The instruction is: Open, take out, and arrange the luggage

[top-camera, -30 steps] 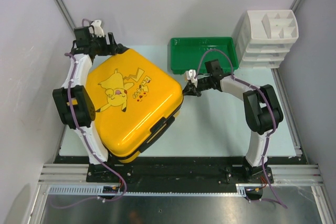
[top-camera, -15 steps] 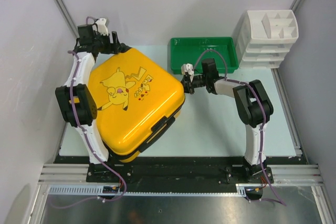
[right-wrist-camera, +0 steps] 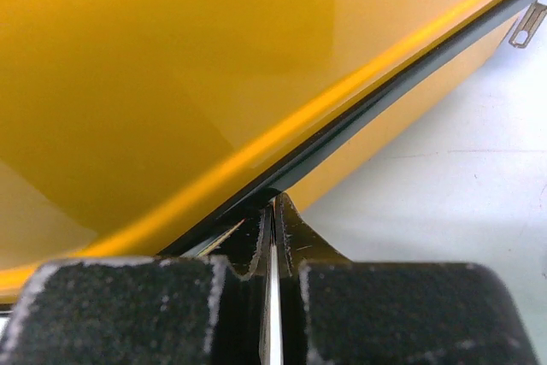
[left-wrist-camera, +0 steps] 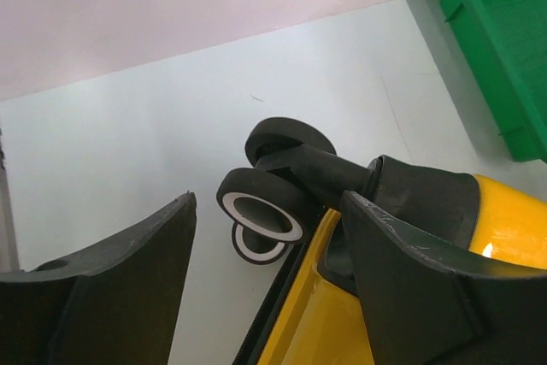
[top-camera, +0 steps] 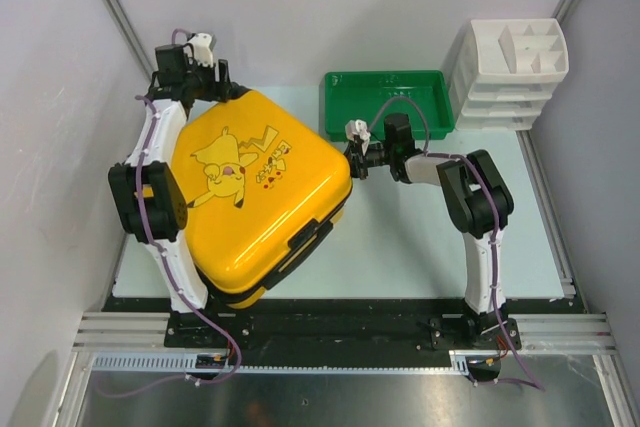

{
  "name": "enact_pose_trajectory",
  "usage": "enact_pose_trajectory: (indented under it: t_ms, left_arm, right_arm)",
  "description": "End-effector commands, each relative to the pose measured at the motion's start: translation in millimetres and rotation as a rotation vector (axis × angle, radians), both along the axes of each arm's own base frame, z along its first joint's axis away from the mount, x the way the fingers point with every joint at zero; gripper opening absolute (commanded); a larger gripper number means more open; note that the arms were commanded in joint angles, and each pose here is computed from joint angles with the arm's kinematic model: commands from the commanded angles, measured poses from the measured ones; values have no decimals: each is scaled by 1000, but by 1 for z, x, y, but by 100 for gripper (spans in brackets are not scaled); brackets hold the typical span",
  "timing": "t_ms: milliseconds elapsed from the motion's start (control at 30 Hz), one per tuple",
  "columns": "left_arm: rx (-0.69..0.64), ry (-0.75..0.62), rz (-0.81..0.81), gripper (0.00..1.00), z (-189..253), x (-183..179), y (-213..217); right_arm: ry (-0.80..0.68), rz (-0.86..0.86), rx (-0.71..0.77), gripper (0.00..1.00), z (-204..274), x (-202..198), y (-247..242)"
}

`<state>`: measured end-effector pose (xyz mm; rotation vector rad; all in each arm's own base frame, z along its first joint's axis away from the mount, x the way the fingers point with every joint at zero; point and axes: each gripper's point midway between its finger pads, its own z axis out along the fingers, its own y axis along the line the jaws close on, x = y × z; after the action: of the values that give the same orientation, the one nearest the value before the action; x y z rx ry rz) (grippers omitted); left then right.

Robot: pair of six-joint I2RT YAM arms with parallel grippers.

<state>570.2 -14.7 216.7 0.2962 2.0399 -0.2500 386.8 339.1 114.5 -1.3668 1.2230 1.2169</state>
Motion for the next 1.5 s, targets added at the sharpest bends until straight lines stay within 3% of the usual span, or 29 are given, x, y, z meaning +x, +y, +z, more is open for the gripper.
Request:
enact_pose_trajectory:
  t_ms: [0,133,300,333,433,567,733,800,933,1067,1167,1333,1467]
  left_arm:
    - [-124,510,-440,75,-122,-114,-154]
    - [-112,524,-462,74,-128,-118,-165]
    - [-107,482,-407,88,-108,-105,-154]
    - [-101,427,-369,91,-86,-94,-139]
    - [-110,322,-242,100,-37,-77,-97]
    - [-75,182,-107,100,23,-77,-38]
    - [-51,103,12,100,58,-100,23]
    - [-43,94,41,100,61,-111,37]
    - [-53,153,94,100,36,-132,60]
    - [-46,191,112,100,18,-143,69]
    - [-32,223,128,99,2,-147,81]
    - [-71,272,146,94,-19,-152,95]
    - [-91,303,145,91,-31,-164,91]
  right_arm:
    - [-440,-66,232,0,90,22,57]
    - [-484,-63,299,0,95,21,59]
    - [-430,-97,272,3,97,34,40]
    - [-423,-116,258,5,97,39,35]
    - [-394,-248,189,18,94,72,2]
    - [-306,-394,55,54,76,103,-45]
    - [-227,-592,-51,75,86,123,-94]
    - [-147,-673,-124,77,76,123,-110]
    - [18,-762,-243,77,73,96,-132]
    - [248,-745,-333,77,60,37,-141]
    - [334,-703,-367,77,55,-6,-139]
    - [412,-601,-411,76,44,-71,-120]
    - [405,-572,-400,75,38,-90,-102]
